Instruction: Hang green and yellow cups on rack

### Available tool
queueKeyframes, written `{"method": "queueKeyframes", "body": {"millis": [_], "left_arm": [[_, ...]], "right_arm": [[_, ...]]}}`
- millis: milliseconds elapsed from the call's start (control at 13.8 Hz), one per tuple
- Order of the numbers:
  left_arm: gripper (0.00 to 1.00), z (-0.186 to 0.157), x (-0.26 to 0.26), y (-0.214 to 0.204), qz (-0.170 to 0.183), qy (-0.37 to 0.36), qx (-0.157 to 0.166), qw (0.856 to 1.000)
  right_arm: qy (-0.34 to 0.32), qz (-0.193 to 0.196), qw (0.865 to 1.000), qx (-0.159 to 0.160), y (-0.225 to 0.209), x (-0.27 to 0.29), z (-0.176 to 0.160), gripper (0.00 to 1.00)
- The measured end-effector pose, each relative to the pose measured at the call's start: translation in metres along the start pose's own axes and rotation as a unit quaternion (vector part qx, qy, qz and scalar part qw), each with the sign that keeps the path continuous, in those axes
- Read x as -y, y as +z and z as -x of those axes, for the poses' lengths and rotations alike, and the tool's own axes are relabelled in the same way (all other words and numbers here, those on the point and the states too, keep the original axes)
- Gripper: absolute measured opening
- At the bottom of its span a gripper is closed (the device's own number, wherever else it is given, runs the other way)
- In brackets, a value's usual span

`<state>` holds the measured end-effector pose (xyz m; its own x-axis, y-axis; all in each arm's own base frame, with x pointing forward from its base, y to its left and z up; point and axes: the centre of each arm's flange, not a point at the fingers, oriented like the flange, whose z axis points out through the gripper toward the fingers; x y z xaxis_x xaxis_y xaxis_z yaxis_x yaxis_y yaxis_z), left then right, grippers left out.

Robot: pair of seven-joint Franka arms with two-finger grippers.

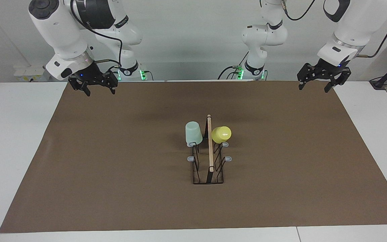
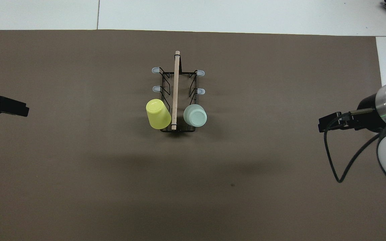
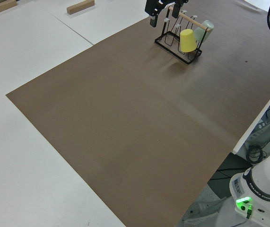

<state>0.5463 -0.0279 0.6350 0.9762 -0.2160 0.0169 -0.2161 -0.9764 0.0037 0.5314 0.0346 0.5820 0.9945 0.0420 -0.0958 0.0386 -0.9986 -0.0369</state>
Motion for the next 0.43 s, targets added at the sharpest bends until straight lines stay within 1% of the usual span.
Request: {"method": "queueKeyframes", "body": {"millis": [145, 434], "left_arm": [[1.00, -0.0009, 0.0013, -0.0009, -0.001, -0.002, -0.005, 1.000], [1.00, -0.0013, 0.0044, 0.0003, -0.001, -0.004, -0.005, 1.000]], "right_arm": [[0.001, 0.000, 1.000, 0.000, -0.0001, -0.0008, 0.0000, 1.00], [0.000, 0.000, 1.000, 0.000, 0.0001, -0.0003, -0.0001, 1.00]]}}
